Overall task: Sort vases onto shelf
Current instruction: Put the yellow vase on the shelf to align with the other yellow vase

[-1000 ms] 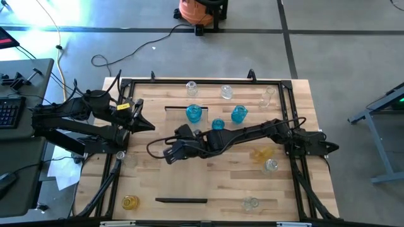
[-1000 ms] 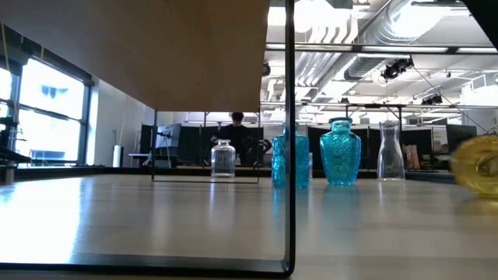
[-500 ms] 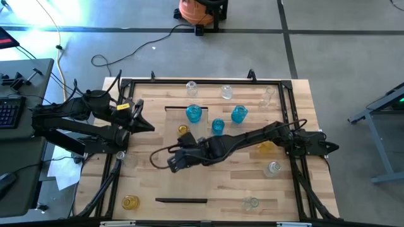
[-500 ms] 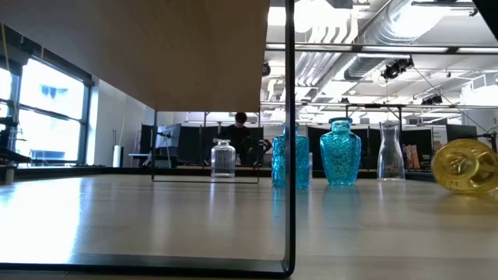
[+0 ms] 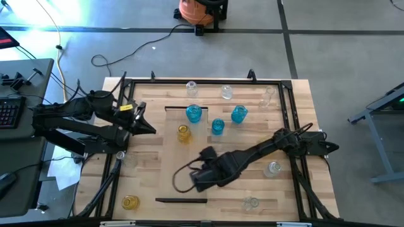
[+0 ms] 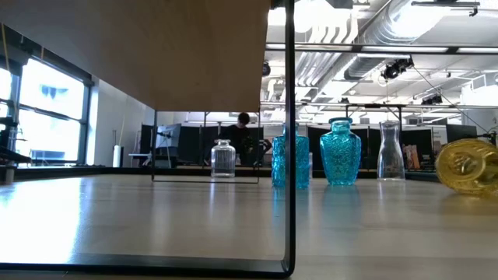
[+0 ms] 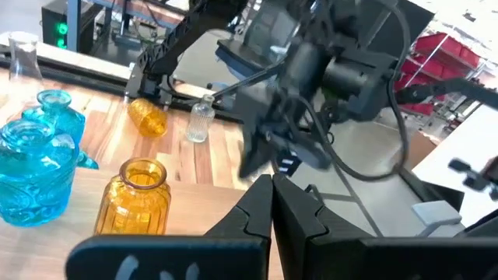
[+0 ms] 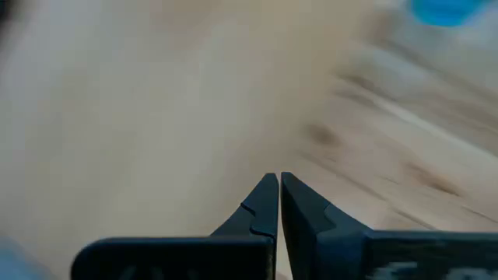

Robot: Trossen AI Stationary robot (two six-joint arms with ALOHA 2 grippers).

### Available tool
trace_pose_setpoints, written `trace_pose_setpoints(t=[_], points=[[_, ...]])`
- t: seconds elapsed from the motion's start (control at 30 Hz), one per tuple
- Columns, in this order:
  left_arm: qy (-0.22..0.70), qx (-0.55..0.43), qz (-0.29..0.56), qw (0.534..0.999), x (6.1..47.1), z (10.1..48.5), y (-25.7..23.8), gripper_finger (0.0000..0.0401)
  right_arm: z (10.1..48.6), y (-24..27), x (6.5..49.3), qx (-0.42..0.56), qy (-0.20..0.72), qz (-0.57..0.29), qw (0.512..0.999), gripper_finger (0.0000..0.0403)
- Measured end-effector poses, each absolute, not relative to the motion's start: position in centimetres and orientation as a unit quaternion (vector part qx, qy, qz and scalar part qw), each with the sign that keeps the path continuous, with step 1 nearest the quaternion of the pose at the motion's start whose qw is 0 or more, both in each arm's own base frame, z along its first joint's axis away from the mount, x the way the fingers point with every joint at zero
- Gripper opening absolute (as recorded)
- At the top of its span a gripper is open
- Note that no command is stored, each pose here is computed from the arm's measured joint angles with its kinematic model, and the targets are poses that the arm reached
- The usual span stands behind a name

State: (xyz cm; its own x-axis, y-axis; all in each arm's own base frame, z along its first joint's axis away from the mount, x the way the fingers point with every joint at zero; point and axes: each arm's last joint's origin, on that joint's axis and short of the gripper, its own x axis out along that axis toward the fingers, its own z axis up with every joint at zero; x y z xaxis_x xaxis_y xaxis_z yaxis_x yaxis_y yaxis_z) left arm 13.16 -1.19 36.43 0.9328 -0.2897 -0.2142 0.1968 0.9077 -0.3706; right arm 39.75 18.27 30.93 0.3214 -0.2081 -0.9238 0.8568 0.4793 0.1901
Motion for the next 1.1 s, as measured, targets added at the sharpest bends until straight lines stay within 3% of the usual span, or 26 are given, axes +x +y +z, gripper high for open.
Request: trace_pose_setpoints(t=[0.07,0.17,0.3,0.53,1.1], points=[[0.140,-0.175,-0.124,0.967,13.7,36.3,-1.2,0.0000,31.4,18.0,38.4,0.342,0.467,-0.394,0.714,0.0000],[0.147,-0.175,-0.122,0.966,14.5,36.0,-1.2,0.0000,32.0,17.8,38.1,0.321,0.470,-0.373,0.733,0.0000],[0.150,-0.176,-0.121,0.965,15.5,35.8,-1.3,0.0000,30.9,16.6,38.5,0.302,0.515,-0.362,0.716,0.0000],[0.144,-0.176,-0.123,0.966,16.1,35.9,-1.3,0.0000,24.9,15.9,37.8,0.274,0.651,-0.366,0.606,0.0000],[0.140,-0.170,-0.124,0.967,15.9,35.9,-1.3,0.0000,25.0,19.2,35.6,0.312,0.616,-0.419,0.589,0.0000]])
